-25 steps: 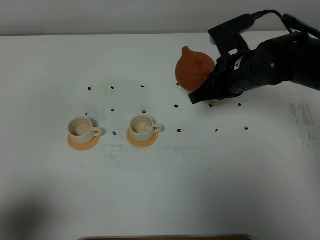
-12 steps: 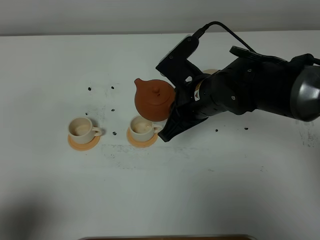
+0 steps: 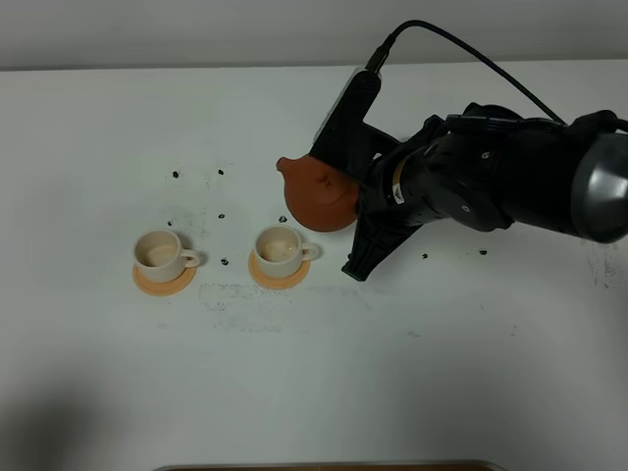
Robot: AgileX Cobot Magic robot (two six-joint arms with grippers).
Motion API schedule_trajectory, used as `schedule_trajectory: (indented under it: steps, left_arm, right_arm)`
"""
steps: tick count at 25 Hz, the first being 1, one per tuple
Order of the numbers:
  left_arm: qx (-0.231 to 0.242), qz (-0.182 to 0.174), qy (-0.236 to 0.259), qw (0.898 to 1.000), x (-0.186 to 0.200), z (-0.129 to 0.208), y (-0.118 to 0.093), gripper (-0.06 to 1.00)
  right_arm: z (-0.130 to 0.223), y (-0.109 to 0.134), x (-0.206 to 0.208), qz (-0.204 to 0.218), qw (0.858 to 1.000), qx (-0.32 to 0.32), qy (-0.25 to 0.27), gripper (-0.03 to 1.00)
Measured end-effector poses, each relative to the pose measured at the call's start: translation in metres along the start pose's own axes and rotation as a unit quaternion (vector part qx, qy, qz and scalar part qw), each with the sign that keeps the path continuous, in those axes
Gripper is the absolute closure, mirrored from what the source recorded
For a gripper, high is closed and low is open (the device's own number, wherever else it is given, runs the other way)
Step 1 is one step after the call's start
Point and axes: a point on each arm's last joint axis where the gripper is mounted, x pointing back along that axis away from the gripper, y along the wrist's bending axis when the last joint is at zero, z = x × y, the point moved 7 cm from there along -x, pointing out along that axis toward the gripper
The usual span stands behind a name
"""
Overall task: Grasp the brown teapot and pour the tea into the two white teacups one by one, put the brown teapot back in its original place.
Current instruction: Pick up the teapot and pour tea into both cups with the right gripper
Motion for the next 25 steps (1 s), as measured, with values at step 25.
schedule_trajectory:
  steps: [25]
  left_arm:
    - [0.000,0.000,0.000,1.000,0.000,0.000,0.000,0.51]
  right_arm:
    - [0.005,0.006,-0.013,0.038,0.985,0.154,-0.068,0.85]
